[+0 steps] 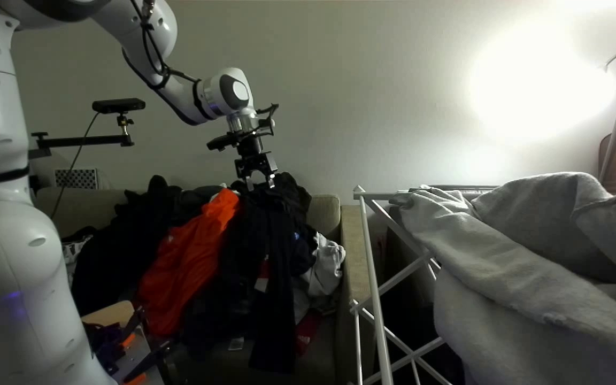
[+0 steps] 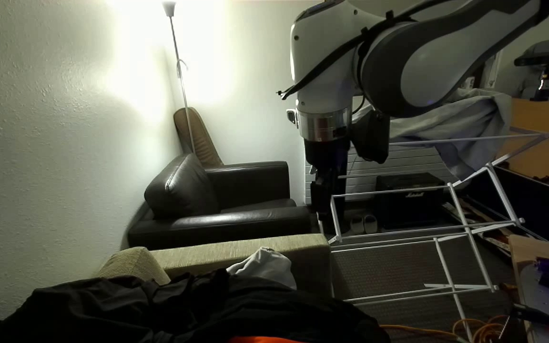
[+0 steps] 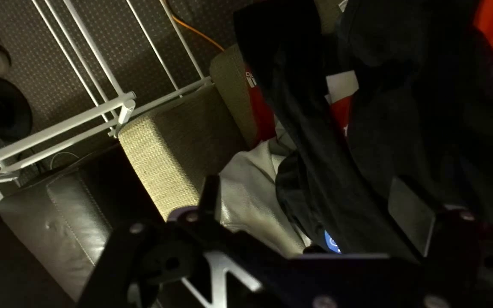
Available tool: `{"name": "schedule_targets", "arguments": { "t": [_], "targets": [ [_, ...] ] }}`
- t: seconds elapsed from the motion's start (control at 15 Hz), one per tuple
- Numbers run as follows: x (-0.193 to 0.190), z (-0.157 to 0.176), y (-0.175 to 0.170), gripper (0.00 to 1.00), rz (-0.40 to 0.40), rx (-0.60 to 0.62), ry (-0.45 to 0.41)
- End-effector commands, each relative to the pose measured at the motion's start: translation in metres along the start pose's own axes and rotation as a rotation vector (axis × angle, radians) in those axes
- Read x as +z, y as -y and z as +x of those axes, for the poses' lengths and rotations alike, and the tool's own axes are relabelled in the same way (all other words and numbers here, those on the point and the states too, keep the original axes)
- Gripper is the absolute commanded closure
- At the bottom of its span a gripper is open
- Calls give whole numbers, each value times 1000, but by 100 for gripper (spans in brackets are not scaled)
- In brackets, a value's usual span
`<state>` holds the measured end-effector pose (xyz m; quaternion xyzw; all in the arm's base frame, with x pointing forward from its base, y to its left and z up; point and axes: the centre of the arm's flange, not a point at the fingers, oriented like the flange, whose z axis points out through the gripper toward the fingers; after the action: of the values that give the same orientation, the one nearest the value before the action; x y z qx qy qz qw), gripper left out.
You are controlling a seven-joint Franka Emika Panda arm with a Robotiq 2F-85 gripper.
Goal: Put the orange shirt on the drying rack
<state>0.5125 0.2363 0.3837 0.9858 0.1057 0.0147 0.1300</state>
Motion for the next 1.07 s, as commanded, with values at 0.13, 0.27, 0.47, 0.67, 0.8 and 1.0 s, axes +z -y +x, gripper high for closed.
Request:
{"name": "schedule_targets", "arguments": {
  "t": [0.13, 0.27, 0.47, 0.67, 0.8, 1.0],
  "targets": [
    [1, 17, 13, 0, 23, -85, -6],
    [2, 11, 15, 0, 11, -56, -4],
    [0, 14, 13, 0, 13, -60, -9],
    [0, 14, 13, 0, 13, -61, -9],
    [0, 14, 13, 0, 13, -61, -9],
    [0, 14, 13, 0, 13, -61, -9]
  ]
}}
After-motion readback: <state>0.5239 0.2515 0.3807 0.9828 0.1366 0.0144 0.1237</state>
